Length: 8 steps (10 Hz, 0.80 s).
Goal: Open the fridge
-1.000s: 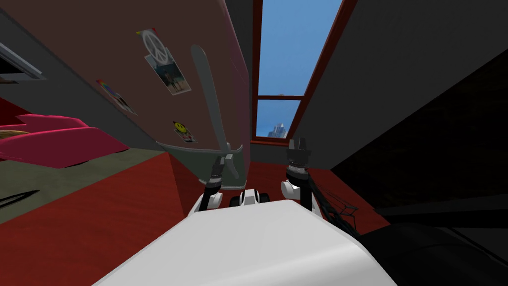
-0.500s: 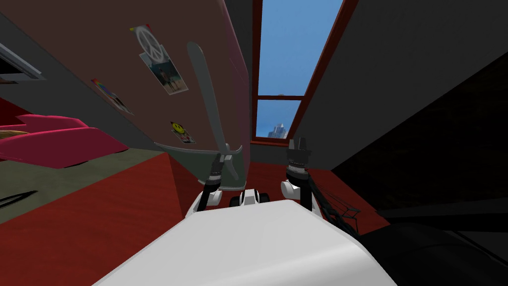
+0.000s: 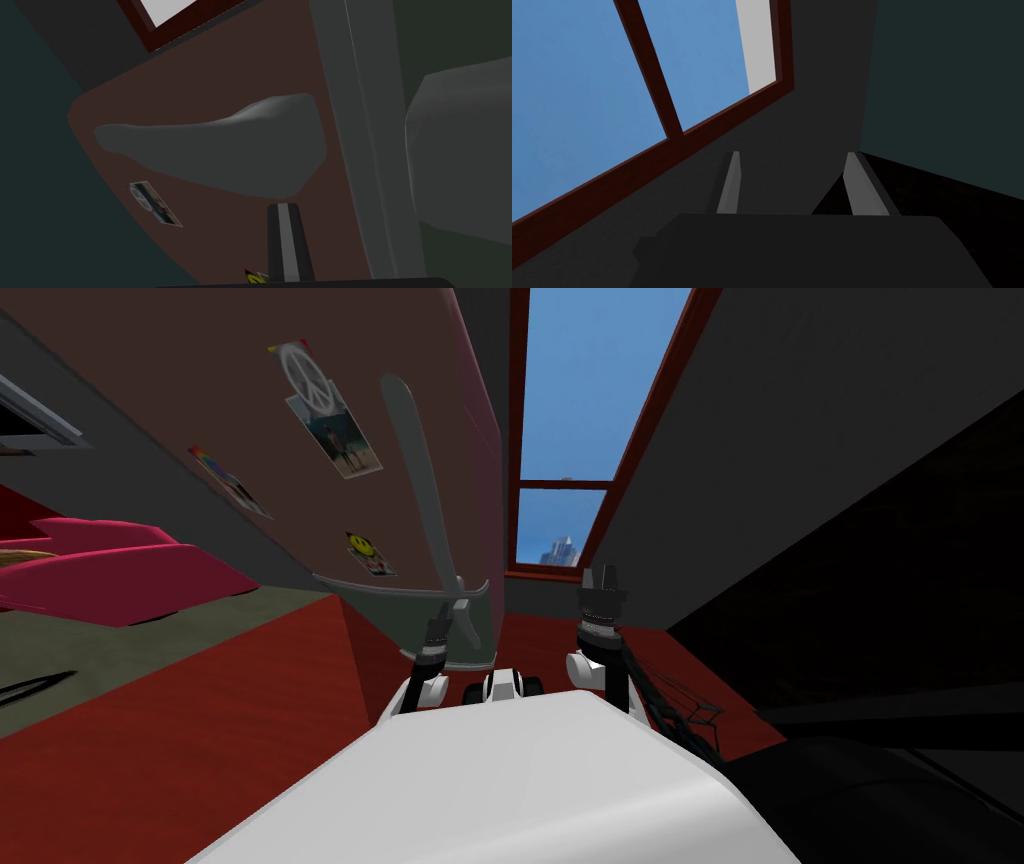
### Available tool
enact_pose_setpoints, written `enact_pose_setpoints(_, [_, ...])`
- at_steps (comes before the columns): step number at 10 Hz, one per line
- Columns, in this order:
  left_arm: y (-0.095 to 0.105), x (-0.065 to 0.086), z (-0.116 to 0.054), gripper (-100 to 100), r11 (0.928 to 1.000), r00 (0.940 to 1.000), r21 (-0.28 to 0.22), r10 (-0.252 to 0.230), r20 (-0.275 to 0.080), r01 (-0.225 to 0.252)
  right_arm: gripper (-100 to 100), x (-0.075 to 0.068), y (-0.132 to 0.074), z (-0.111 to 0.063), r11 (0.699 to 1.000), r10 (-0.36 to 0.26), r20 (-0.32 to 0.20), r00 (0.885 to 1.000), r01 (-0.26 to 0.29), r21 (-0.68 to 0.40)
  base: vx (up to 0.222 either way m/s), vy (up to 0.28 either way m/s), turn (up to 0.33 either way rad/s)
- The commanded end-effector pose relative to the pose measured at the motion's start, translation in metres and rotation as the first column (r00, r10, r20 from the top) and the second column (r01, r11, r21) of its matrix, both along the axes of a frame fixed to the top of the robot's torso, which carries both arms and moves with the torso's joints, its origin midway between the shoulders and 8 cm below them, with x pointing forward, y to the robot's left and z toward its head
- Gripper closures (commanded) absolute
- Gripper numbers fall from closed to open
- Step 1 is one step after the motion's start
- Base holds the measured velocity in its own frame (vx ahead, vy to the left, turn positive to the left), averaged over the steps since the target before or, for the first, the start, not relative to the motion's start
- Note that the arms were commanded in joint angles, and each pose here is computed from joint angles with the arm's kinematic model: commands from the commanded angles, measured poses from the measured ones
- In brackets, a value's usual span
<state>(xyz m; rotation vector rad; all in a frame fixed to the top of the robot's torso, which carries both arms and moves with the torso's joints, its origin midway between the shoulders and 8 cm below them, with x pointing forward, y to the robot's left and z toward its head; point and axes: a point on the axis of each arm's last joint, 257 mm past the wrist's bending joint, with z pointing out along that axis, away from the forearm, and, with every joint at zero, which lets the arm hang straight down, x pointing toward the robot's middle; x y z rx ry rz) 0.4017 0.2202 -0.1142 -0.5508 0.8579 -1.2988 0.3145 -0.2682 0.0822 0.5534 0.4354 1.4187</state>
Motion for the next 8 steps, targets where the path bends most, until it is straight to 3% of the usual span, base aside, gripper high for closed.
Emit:
enact_pose_setpoints(1, [-0.005, 0.004, 0.004, -100, 0.9987, 0.9998, -0.046, -0.020, -0.006, 0.019, 0, 0.000, 0.000, 0.000, 1.000, 0.000, 0.000, 1.000, 0.000, 0.000, -0.015, 0.006, -0.061])
enact_pose_setpoints(4, [-0.012, 0.011, 0.010, -100, 0.9931, 0.9983, -0.105, -0.054, -0.020, 0.052, 0, 0.000, 0.000, 0.000, 1.000, 0.000, 0.000, 1.000, 0.000, 0.000, -0.018, 0.008, -0.044])
enact_pose_setpoints(5, [-0.016, 0.014, 0.012, -100, 0.9880, 0.9977, -0.142, -0.064, -0.023, 0.060, 0, 0.000, 0.000, 0.000, 1.000, 0.000, 0.000, 1.000, 0.000, 0.000, -0.018, 0.006, -0.047])
enact_pose_setpoints(6, [-0.013, 0.012, 0.011, -100, 0.9912, 0.9982, -0.121, -0.056, -0.019, 0.053, 0, 0.000, 0.000, 0.000, 1.000, 0.000, 0.000, 1.000, 0.000, 0.000, -0.008, 0.002, -0.009])
enact_pose_setpoints(8, [-0.014, 0.017, 0.022, -100, 0.9905, 0.9980, -0.126, -0.059, -0.022, 0.056, 0, 0.000, 0.000, 0.000, 1.000, 0.000, 0.000, 1.000, 0.000, 0.000, 0.028, -0.005, 0.004])
